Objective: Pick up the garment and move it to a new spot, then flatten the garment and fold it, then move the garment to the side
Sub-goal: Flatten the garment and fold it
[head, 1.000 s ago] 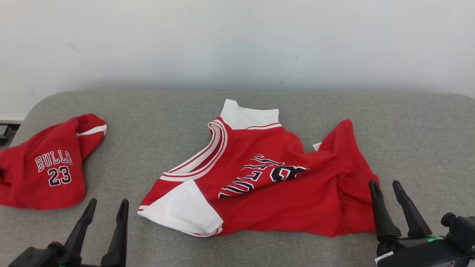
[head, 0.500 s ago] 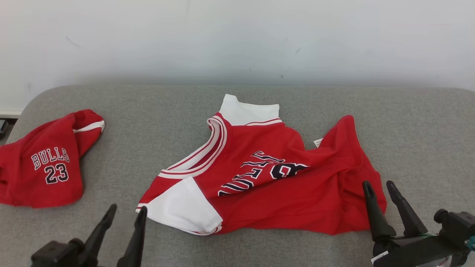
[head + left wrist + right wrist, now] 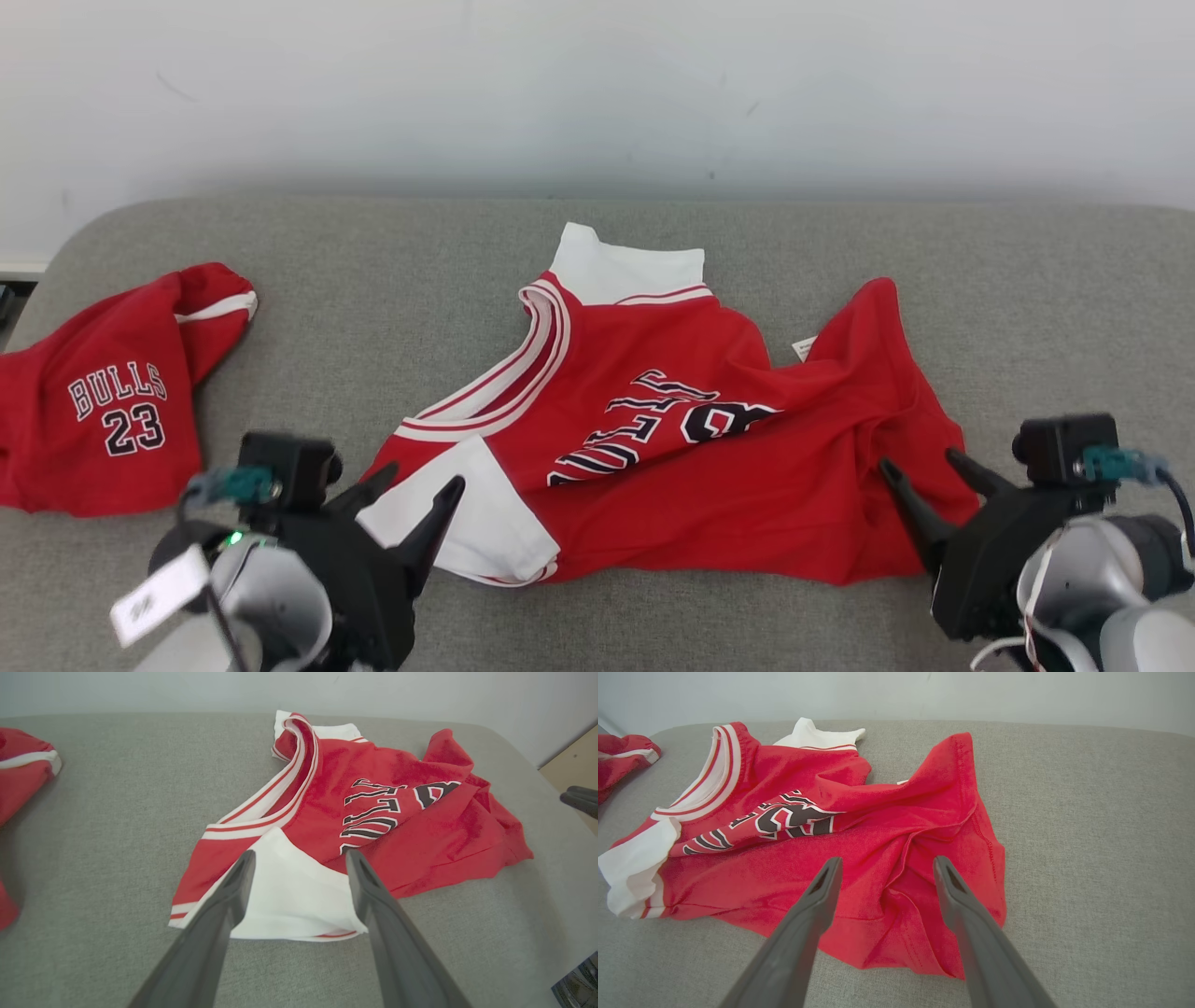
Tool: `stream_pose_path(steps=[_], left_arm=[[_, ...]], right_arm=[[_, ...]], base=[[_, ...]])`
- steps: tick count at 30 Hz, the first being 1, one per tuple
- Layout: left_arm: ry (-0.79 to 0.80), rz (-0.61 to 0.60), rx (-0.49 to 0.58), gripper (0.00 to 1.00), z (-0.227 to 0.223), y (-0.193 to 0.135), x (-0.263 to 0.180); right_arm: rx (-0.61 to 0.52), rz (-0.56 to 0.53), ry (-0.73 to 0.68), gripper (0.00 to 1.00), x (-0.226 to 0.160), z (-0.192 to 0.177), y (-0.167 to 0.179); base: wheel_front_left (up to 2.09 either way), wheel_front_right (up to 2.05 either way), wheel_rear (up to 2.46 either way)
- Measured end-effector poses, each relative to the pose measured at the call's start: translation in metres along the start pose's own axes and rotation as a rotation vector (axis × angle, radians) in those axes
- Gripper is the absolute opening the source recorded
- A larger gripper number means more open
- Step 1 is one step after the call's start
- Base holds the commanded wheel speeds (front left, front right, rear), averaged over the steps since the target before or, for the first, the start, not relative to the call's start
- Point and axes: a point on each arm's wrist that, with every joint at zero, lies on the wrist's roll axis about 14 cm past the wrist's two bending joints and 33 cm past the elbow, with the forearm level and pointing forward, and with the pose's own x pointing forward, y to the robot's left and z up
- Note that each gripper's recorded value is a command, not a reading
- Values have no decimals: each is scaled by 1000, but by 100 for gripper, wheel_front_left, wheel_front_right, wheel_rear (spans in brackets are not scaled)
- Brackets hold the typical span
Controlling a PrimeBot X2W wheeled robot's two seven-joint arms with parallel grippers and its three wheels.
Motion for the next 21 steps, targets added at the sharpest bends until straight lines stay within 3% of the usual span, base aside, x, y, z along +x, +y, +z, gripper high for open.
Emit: stream_pose_path(steps=[10, 21], left_arm=[[307, 41, 59, 100, -27, 22, 53], [473, 47, 149, 100, -45, 39, 93]], right_arm=[[-69, -33, 217, 100, 32, -5, -5], [-94, -34, 269, 100, 60, -16, -6]], base=[[0, 0, 0], [0, 0, 0]])
